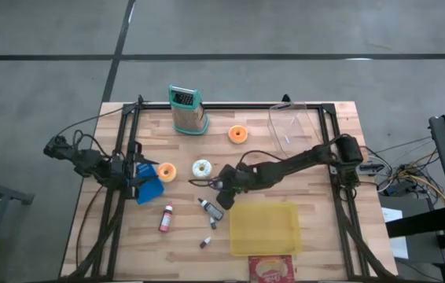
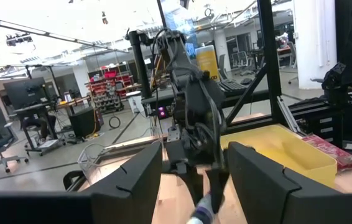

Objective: Pick & Place Food Item
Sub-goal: Put the violet food coloring bottle into the transparent bin

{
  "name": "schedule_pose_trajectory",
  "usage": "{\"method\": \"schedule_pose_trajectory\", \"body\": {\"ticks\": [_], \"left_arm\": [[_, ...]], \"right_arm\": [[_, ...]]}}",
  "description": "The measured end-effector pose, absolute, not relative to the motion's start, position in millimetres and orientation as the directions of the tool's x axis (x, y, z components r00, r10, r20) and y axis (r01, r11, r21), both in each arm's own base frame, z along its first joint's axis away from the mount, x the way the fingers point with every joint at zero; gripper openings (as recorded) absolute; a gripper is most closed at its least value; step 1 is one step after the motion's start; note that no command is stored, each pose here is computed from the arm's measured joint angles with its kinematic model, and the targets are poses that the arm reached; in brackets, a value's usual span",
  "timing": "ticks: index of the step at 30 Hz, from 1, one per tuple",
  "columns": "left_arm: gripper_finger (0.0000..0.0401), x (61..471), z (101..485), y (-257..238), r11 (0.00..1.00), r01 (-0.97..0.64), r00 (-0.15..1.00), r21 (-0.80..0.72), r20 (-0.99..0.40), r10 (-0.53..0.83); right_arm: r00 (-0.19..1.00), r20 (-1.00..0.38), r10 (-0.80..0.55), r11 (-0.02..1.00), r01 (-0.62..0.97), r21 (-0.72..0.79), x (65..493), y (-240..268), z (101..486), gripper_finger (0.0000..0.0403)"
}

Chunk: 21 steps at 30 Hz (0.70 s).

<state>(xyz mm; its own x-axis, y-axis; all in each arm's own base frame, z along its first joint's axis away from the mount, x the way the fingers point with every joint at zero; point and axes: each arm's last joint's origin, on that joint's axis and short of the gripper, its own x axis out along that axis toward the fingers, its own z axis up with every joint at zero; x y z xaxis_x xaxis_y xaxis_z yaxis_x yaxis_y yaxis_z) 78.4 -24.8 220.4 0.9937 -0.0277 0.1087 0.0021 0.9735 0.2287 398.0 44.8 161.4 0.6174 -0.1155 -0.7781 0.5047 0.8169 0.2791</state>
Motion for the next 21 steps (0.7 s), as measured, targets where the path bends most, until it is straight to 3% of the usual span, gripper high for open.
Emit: {"method": "schedule_pose_trajectory", "body": {"ticks": [12, 21], "left_arm": [[0.0188, 78, 220, -25, 0.973, 0.002, 0.994, 0.229, 0.108, -0.028], [0.0188, 79, 220, -25, 0.973, 0.003, 0.994, 0.23, 0.106, -0.028]], "right_arm": [[0.597, -0.774, -0.211, 0.8, 0.56, 0.214, 373, 32, 211, 0.0134], [0.431, -0.828, -0.358, 0.678, 0.73, 0.087, 331, 2, 244, 0.0134]]}}
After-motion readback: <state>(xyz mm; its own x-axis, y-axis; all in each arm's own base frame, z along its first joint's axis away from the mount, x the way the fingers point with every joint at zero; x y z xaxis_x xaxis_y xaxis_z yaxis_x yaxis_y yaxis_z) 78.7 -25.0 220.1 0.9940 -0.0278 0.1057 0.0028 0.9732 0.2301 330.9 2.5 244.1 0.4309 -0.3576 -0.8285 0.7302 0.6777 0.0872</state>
